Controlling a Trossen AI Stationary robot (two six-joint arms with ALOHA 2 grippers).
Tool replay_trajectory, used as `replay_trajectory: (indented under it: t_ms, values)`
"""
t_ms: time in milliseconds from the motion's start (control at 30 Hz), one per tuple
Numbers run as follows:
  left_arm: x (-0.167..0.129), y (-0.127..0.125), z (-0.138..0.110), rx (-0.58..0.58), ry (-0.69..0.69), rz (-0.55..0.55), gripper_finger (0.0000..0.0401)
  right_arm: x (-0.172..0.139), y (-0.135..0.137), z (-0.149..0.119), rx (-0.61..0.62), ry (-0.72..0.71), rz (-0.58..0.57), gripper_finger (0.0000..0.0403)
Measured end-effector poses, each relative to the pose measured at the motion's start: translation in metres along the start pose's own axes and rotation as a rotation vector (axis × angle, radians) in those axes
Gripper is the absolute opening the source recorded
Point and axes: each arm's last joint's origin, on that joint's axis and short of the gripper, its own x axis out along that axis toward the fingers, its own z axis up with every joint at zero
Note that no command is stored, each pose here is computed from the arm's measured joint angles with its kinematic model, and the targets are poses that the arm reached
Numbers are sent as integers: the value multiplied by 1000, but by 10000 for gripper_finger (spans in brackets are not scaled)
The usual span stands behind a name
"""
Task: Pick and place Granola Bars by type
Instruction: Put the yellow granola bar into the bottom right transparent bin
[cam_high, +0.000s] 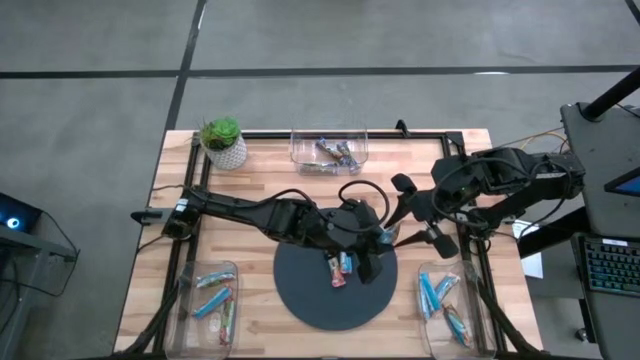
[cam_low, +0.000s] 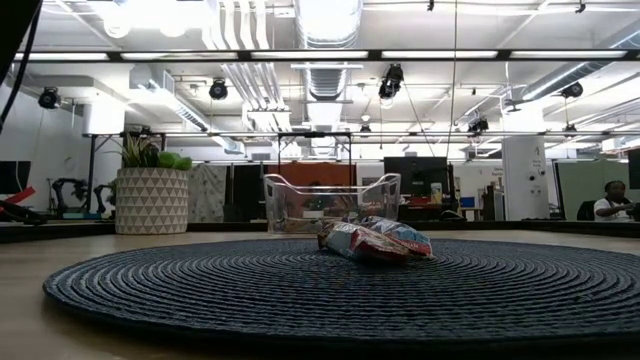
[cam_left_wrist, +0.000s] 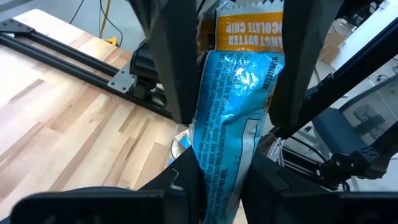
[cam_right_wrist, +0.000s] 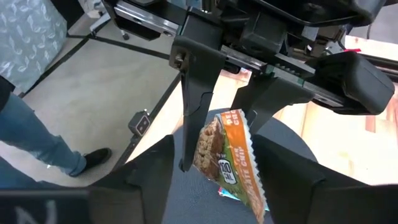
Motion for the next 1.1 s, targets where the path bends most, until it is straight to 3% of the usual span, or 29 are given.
replay_trajectory:
  t_ms: [500,1100]
  values:
    - [0,0,0,-4,0,0,69,0,0,0,-20,-3,0,57]
    - [1,3,2,-57,-1,4,71,0,0,0,-21,-3,-2,42]
